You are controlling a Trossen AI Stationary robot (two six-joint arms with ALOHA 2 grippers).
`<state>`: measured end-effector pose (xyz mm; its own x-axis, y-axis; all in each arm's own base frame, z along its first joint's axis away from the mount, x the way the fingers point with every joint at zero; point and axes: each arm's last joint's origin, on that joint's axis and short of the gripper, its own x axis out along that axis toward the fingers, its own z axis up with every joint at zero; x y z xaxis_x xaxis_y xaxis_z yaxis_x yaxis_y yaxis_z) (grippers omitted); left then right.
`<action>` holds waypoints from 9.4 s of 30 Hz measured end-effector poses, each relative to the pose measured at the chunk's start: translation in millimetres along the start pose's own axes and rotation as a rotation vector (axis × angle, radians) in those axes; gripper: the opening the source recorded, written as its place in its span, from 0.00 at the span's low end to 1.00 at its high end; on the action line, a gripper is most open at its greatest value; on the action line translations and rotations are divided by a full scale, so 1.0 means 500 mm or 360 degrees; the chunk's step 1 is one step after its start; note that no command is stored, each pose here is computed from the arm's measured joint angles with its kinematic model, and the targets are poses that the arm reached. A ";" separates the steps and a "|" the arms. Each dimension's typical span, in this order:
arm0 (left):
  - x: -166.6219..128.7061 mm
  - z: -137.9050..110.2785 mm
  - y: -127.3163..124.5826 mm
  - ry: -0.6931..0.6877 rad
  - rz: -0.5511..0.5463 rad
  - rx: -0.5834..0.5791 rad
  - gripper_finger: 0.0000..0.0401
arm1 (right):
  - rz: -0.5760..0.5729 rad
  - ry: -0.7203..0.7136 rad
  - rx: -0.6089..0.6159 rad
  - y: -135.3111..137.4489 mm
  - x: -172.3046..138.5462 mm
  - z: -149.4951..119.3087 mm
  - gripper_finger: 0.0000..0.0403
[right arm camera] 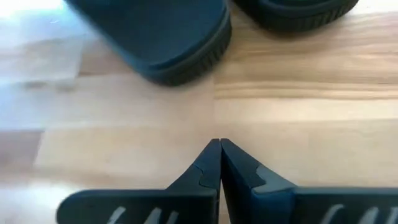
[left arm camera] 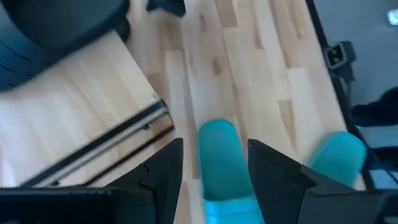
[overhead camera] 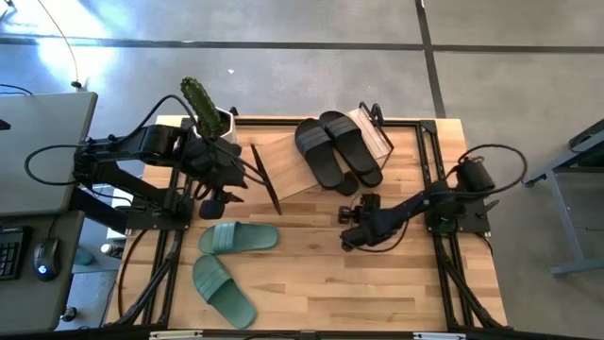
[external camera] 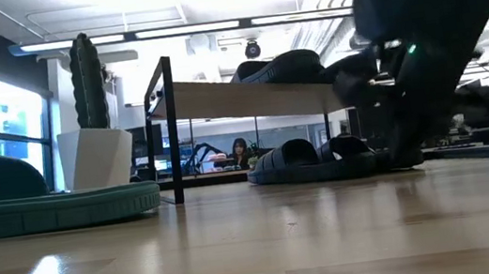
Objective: Pick and place slides into the shelf
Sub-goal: Put the green slipper under the shelf
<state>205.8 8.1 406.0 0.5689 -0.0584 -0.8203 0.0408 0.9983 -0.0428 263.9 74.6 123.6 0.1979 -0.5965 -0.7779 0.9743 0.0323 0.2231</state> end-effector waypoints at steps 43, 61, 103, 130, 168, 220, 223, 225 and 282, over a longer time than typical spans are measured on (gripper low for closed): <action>0.190 -0.313 -0.103 0.0237 0.0154 -0.2302 0.41 | 0.0715 0.0389 -0.0855 -0.136 -0.283 0.135 0.00; 0.292 -0.410 -0.097 0.0485 0.0198 -0.2468 0.41 | 0.0720 0.0460 -0.0906 -0.136 -0.284 0.132 0.00; 0.354 -0.405 -0.097 -0.0095 -0.0193 -0.2325 0.37 | 0.0722 0.0434 -0.0893 -0.136 -0.284 0.133 0.00; 0.354 -0.407 -0.096 -0.0106 -0.0167 -0.2279 0.17 | 0.0721 0.0450 -0.0896 -0.136 -0.284 0.133 0.00; 0.395 -0.379 -0.108 -0.0239 -0.0206 -0.2195 0.02 | 0.0721 0.0439 -0.0895 -0.136 -0.284 0.133 0.00; 0.217 -0.129 -0.160 -0.1041 -0.1215 -0.1730 0.00 | 0.1684 -0.0605 -0.2272 0.005 -0.493 0.174 0.10; 0.217 -0.129 -0.159 -0.1044 -0.1223 -0.1791 0.00 | 0.1604 -0.0664 -0.2494 0.028 -0.508 0.165 0.18; 0.216 -0.128 -0.159 -0.1053 -0.1240 -0.1836 0.00 | 0.1540 -0.0719 -0.2611 0.046 -0.518 0.156 0.24; 0.200 -0.106 -0.089 -0.1173 -0.1358 -0.1941 0.00 | 0.0717 -0.1308 -0.3218 0.125 -0.520 0.059 0.32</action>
<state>217.3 -41.5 295.9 0.9775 -0.1930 0.0848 0.1014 0.0781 -0.9918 269.9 208.0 357.3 0.8230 -0.4011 -0.4023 -0.2165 0.4334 -0.8748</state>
